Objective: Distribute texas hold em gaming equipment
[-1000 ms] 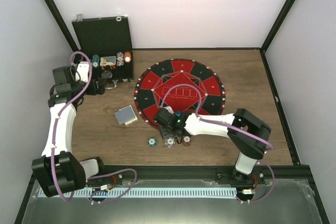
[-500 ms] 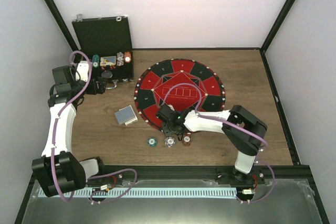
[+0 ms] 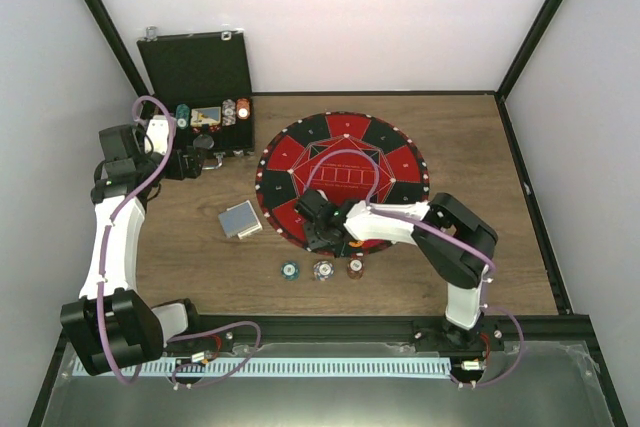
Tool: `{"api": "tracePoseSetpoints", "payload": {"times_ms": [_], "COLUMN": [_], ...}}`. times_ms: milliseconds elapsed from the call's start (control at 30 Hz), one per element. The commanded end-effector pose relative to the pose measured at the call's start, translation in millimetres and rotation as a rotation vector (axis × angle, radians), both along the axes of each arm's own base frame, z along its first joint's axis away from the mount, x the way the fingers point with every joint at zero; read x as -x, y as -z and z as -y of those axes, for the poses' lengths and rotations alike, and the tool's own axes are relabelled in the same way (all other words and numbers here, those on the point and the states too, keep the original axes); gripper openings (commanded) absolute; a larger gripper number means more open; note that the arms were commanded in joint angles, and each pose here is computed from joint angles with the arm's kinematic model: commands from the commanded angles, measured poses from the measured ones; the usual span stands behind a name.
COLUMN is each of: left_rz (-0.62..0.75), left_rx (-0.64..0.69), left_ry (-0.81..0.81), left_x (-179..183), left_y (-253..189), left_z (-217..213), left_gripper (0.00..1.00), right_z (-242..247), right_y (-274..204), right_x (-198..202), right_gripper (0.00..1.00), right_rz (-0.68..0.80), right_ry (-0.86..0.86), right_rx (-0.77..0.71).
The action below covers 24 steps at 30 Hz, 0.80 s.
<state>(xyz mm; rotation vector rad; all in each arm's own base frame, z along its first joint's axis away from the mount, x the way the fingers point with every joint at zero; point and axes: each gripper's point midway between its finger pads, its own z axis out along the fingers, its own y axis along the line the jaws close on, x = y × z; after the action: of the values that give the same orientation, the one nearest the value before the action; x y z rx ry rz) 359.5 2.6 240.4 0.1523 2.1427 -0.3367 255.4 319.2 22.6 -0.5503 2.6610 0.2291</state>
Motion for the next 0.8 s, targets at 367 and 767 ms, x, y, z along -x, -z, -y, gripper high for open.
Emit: {"api": "tracePoseSetpoints", "payload": {"times_ms": [367,767], "left_rz": [0.025,-0.001], "left_rx": [0.054,0.071], "left_ry": [0.036,0.057], "left_x": [-5,-2], "left_y": [-12,-5], "left_z": [7,12], "left_gripper": [1.00,1.00], "right_z": [-65,-95], "right_y": [10,-16], "right_x": [-68,-118], "right_gripper": [0.30,0.40], "right_rz": [0.040,0.093], "right_ry": [-0.101,-0.124], "right_rx": [-0.046,-0.071]}}
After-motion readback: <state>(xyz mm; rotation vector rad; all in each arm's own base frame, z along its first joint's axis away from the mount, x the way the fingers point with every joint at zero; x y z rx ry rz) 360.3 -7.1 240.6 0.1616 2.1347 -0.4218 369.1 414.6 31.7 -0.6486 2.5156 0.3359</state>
